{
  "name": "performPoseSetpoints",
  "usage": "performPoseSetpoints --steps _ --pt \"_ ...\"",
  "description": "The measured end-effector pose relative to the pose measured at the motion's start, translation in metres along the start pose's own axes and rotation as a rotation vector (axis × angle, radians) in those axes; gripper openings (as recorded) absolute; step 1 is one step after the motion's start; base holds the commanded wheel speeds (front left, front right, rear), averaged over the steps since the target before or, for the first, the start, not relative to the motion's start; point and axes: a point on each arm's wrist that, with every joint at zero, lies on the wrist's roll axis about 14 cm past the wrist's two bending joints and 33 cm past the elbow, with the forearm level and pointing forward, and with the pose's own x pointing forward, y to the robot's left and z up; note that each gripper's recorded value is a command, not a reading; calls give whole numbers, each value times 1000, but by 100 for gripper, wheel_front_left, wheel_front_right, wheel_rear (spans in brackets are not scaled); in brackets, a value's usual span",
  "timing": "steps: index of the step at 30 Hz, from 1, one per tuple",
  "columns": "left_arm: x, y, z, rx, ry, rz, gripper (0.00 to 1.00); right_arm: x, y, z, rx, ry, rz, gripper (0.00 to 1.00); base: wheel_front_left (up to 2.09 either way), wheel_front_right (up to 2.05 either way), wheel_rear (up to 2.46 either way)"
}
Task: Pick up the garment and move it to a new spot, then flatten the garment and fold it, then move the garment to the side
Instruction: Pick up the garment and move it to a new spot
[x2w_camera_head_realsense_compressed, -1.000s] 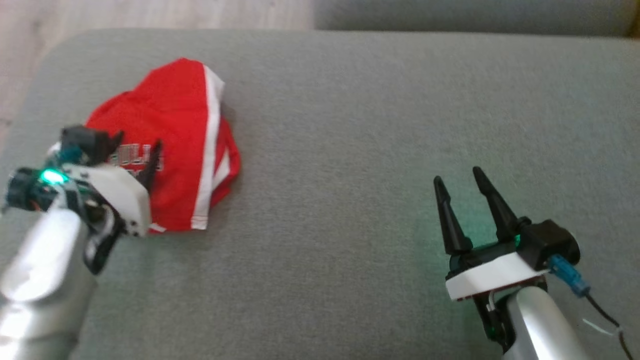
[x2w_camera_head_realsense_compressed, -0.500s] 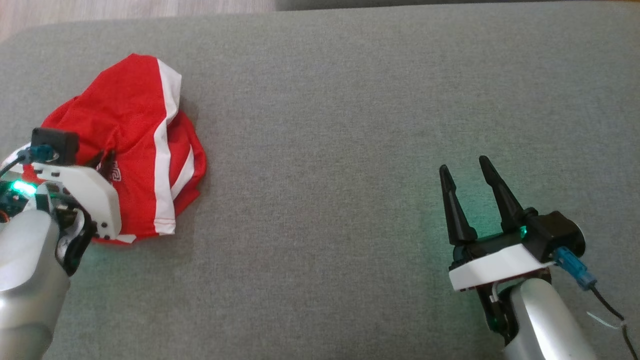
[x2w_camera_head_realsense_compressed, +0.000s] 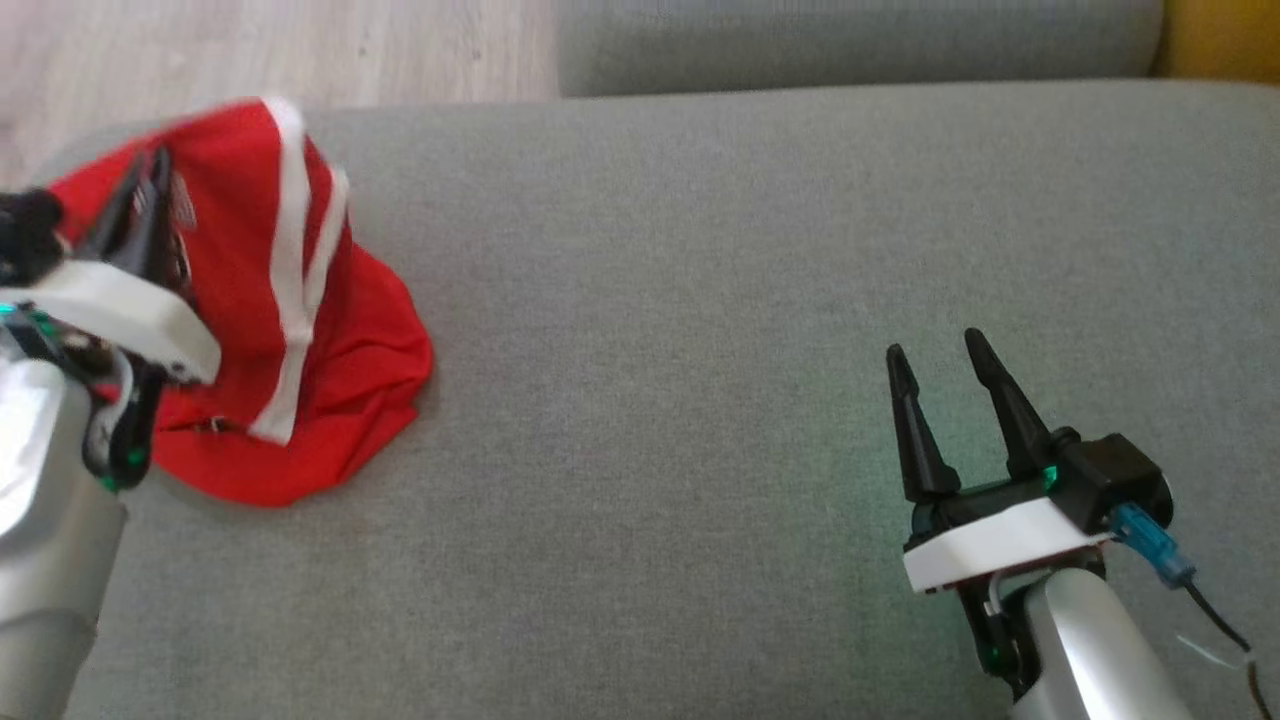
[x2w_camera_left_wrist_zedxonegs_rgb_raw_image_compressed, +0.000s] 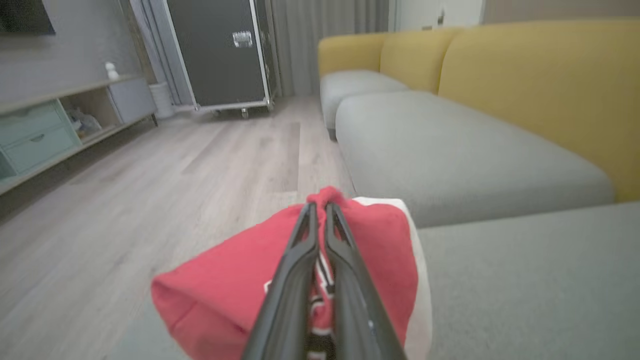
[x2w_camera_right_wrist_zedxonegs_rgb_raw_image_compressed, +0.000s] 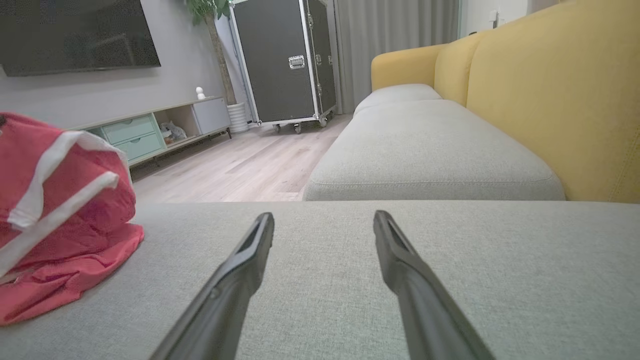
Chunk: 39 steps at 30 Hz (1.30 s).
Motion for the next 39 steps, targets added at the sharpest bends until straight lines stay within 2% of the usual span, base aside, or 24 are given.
performPoseSetpoints --steps 5,12,22,31,34,35,36,39 --pt "-20 -7 70 -67 -240 6 0 -10 5 3 9 -6 3 100 0 0 0" --pt "-36 -36 75 -80 -290 -53 0 -13 8 3 12 -6 10 100 0 0 0" --pt "-25 -147 76 -65 -263 -329 0 -26 -24 9 5 -22 -93 100 0 0 0" --pt "3 -263 55 -44 -158 -607 0 -44 -75 40 36 -117 -253 100 0 0 0" --pt "17 -290 44 -21 -112 -669 0 -53 -87 46 28 -132 -294 100 0 0 0" --pt "22 -299 40 -10 -102 -688 44 -56 -92 47 29 -136 -310 100 0 0 0" --pt "26 -308 37 -5 -96 -705 100 -58 -97 48 31 -140 -324 100 0 0 0" --pt "42 -331 35 -7 -99 -750 100 -64 -110 49 34 -141 -368 100 0 0 0"
